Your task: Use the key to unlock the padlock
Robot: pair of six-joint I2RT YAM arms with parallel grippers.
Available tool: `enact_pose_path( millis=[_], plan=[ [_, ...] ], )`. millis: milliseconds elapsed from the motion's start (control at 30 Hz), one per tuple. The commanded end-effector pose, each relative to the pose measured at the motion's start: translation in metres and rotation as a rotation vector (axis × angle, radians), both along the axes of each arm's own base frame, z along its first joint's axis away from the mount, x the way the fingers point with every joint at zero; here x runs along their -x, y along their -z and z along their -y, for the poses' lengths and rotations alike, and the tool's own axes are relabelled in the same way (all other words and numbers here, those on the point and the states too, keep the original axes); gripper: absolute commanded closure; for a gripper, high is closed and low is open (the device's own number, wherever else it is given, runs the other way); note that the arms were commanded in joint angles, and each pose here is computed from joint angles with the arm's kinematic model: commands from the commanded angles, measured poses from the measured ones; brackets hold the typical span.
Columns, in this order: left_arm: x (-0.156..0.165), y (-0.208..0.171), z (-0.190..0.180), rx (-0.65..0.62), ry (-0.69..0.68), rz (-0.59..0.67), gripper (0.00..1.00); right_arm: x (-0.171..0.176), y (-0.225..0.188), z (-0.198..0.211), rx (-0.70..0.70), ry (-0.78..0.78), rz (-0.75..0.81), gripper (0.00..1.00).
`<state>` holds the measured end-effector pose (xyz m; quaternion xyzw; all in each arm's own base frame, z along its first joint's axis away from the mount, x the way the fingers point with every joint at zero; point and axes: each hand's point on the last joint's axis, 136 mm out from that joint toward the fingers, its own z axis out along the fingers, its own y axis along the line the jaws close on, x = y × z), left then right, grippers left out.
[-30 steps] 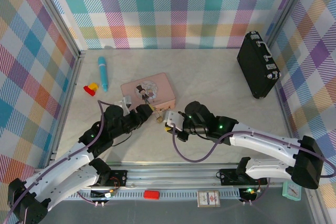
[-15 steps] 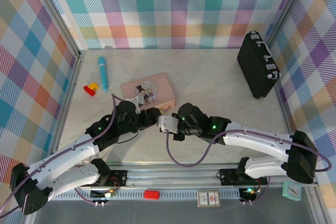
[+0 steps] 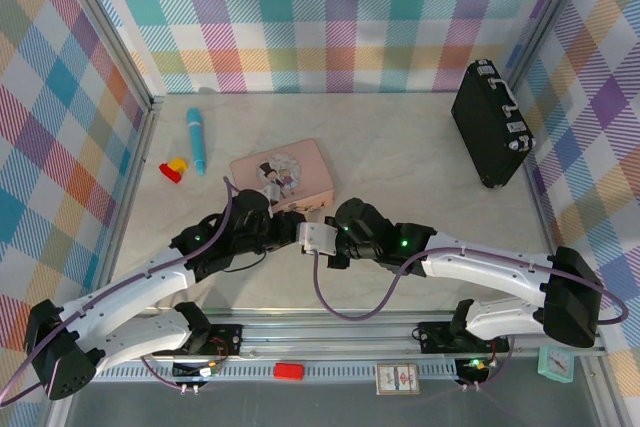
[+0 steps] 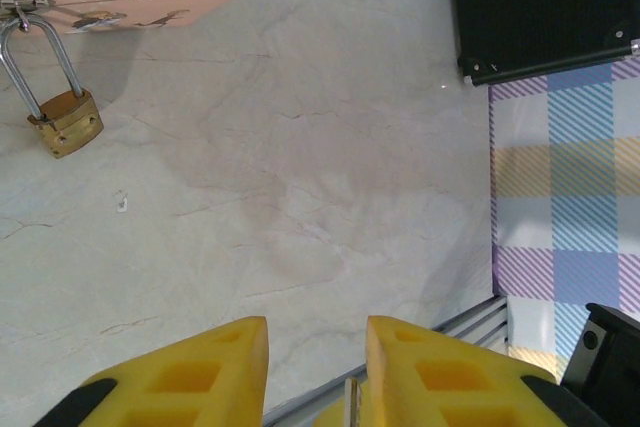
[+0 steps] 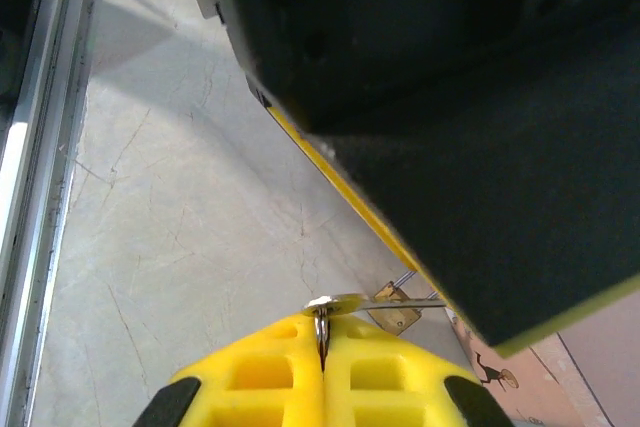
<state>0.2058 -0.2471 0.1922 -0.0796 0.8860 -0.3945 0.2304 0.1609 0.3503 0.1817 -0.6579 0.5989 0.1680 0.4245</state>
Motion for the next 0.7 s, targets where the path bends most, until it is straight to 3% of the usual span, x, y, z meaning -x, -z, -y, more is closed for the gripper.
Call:
enact_pose_path(
  millis=[0,233,667],
  plan=[
    [0.0030,-0.0048,0.0033,-0.024,0.023,0.005,0.70,-0.0020,-0.0155,-0.0092,-0.041,-0.014,0.039,1.00],
    [0.0023,-0.0012,0.0054,-0.035,0.026,-0.004,0.72,-0.0007,-0.0113,-0.0103,-0.029,-0.019,0.031,1.00],
    [0.0009,-0.0002,0.0058,-0.031,0.015,-0.006,0.91,-0.0027,-0.0099,-0.0087,-0.027,-0.001,0.038,1.00]
  ],
)
